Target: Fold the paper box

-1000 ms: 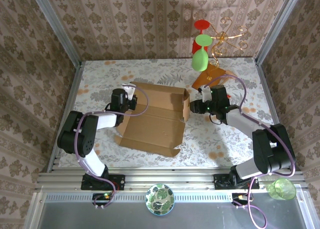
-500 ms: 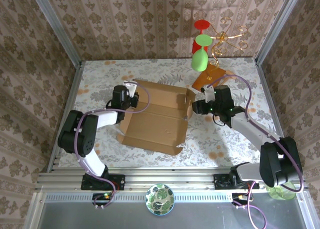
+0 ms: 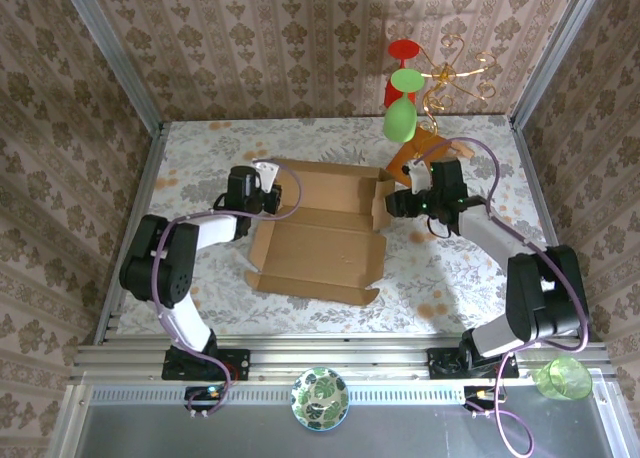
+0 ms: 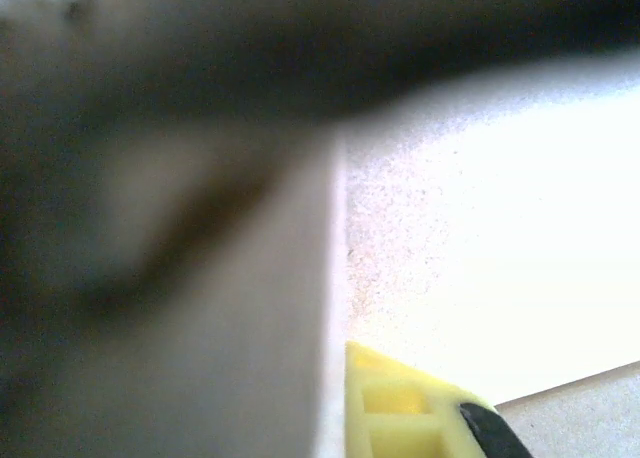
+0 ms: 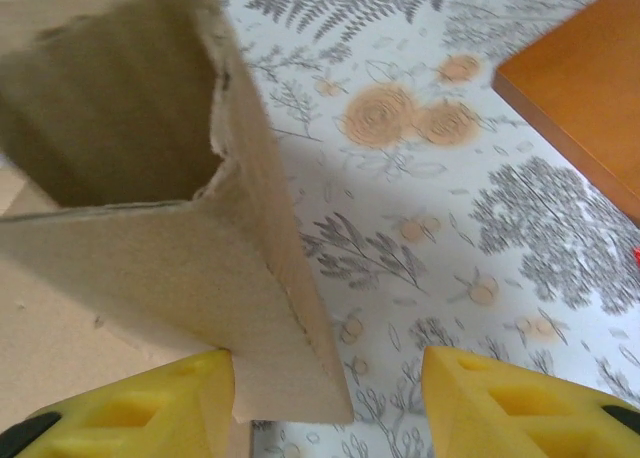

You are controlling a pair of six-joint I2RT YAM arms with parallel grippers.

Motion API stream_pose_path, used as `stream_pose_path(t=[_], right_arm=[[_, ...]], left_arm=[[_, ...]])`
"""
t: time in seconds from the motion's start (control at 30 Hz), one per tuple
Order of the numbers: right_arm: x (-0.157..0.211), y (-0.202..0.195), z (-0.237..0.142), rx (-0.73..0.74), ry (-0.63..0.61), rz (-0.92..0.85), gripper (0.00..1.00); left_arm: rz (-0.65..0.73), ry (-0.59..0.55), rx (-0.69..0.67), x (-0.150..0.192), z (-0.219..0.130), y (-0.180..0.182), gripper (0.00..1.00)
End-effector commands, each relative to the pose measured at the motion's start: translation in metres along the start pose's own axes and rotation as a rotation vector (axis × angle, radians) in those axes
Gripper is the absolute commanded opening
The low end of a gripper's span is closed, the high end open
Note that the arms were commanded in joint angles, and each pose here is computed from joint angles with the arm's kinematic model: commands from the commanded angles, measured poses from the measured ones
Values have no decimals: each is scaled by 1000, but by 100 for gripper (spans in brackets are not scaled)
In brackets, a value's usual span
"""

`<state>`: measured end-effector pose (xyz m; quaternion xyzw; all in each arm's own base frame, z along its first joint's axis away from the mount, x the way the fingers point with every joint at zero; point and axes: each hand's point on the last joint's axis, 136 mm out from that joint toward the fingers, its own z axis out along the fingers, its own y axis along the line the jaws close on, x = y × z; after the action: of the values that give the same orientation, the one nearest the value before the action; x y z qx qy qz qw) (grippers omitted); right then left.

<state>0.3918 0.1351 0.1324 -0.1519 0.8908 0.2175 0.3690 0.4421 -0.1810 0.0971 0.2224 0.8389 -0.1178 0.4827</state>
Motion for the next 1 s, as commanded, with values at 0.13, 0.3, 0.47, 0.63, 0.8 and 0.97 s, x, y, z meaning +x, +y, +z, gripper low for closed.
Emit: stream_pose_path(t=[0.13, 0.3, 0.47, 0.63, 0.8, 0.97], right_arm=[[-17, 12, 7, -63, -8, -55, 53], [-23, 9, 15, -23, -11, -67, 53], [-30, 7, 25, 20, -26, -78, 56], [-37, 13, 35, 61, -40, -100, 57], [-37, 12, 42, 139, -62, -92, 56], [-37, 7, 47, 245, -92, -89, 54]], left_arm=[[-14, -18, 59, -15, 7, -7, 0], [-14, -14, 57, -13, 8, -6, 0], [-12, -8, 55, -9, 7, -6, 0], [-15, -5, 52, -7, 6, -6, 0], [-18, -5, 42, -6, 5, -5, 0], [-15, -5, 44, -6, 5, -5, 0]])
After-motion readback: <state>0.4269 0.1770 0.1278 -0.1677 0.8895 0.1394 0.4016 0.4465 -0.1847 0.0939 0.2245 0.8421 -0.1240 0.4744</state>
